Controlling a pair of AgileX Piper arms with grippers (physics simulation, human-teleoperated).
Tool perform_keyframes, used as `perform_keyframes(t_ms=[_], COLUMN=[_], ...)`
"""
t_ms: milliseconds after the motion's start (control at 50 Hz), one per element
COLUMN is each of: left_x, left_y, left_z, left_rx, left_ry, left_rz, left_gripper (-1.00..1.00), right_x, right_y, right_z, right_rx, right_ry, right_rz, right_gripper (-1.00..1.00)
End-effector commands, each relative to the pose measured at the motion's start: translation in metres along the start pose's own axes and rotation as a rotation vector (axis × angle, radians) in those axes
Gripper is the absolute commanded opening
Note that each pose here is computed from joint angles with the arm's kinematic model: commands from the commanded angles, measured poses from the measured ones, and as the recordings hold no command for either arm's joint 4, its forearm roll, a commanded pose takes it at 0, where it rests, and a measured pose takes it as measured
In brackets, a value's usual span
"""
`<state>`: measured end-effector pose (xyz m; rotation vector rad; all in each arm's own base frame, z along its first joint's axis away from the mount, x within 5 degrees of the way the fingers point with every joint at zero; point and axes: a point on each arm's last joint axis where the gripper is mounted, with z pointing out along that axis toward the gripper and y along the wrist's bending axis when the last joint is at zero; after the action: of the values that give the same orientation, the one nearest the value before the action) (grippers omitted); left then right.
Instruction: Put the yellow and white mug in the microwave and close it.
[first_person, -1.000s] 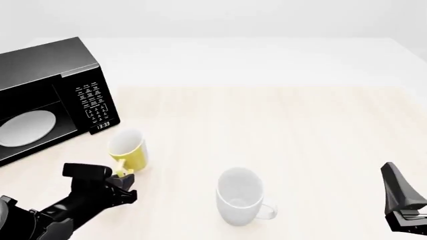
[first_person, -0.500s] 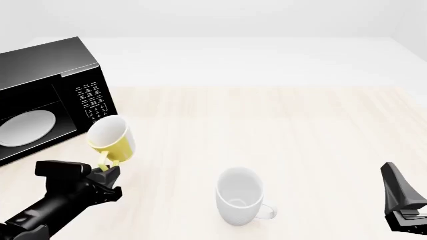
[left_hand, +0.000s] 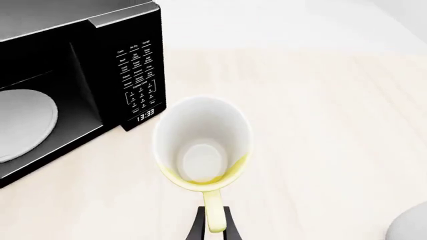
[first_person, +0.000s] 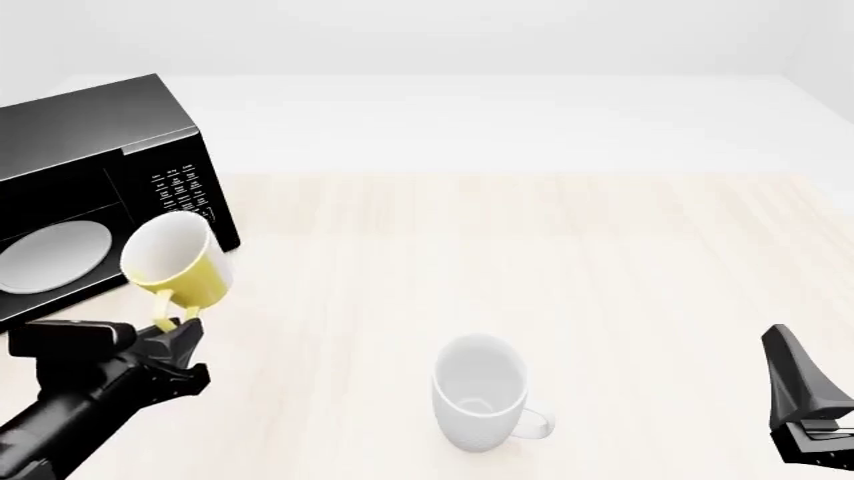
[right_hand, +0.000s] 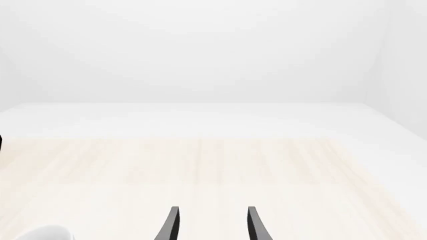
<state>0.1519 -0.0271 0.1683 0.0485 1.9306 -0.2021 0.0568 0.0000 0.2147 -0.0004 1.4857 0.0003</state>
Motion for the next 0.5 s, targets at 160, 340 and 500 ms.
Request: perform_keyframes(t_ms=[160, 340, 500], left_x=[-0.007, -0.010, -0.010], left_y=[0.018, 0.029, 0.040], left_z=[-0.004, -0.004, -0.002], left_rx=[-0.114, -0.179, -0.238], left_ry=[-0.040, -0.051, -0.051], left_rz=[-0.038, -0.051, -0.066], left_gripper=[-1.00, -1.00, -1.00], right_x=[0.000, 0.000, 0.000], right_y=[0.000, 0.000, 0.000], right_z=[0.000, 0.000, 0.000], right_rx=[0.000, 0.000, 0.000], right_ry=[0.000, 0.000, 0.000], right_rz=[0.000, 0.000, 0.000], right_gripper=[1.00, 1.00, 1.00])
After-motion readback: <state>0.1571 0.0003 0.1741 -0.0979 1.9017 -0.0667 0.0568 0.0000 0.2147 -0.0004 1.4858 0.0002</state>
